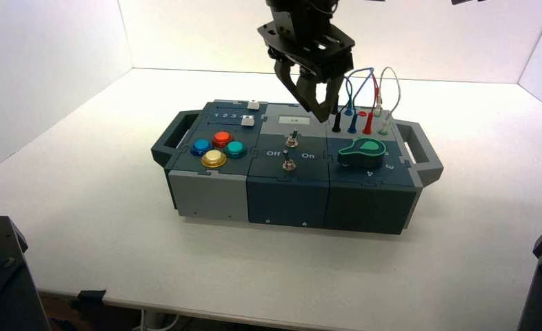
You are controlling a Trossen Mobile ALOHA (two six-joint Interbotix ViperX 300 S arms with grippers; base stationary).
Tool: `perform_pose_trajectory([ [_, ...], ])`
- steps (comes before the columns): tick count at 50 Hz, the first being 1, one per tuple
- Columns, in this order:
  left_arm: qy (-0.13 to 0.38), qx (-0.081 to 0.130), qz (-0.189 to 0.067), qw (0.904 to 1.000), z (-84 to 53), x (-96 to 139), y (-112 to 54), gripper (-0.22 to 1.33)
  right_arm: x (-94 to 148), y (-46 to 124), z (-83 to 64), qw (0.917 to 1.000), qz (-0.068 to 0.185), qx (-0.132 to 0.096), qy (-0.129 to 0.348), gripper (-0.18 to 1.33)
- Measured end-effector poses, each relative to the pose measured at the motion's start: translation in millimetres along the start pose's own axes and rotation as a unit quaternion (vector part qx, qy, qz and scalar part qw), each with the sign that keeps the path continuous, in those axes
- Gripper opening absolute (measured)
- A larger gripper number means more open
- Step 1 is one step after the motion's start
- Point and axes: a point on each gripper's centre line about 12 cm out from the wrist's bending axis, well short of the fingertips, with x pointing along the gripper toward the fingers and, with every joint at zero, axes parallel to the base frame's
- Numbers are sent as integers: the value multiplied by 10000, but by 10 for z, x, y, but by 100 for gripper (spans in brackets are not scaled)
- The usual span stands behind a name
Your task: Pull the black wire.
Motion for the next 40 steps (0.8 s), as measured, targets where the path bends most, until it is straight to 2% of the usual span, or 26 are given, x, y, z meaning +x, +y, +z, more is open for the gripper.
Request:
perform_pose_trajectory([
  [5, -46, 50, -5, 10000, 60, -2, -18, 94, 0, 0, -2, 10000, 0, 8, 8, 101],
  [11, -90, 121, -6, 9999, 136, 18, -29, 85, -3, 0, 1, 10000, 0, 0, -8, 101],
  [26, -2, 113, -28, 9999, 186, 175, -3, 85, 0, 0, -2, 10000, 0, 8, 8, 101],
  [40, -37, 122, -14, 9999, 259, 212, 20, 85, -12, 0, 3, 10000, 1, 7, -31, 101],
])
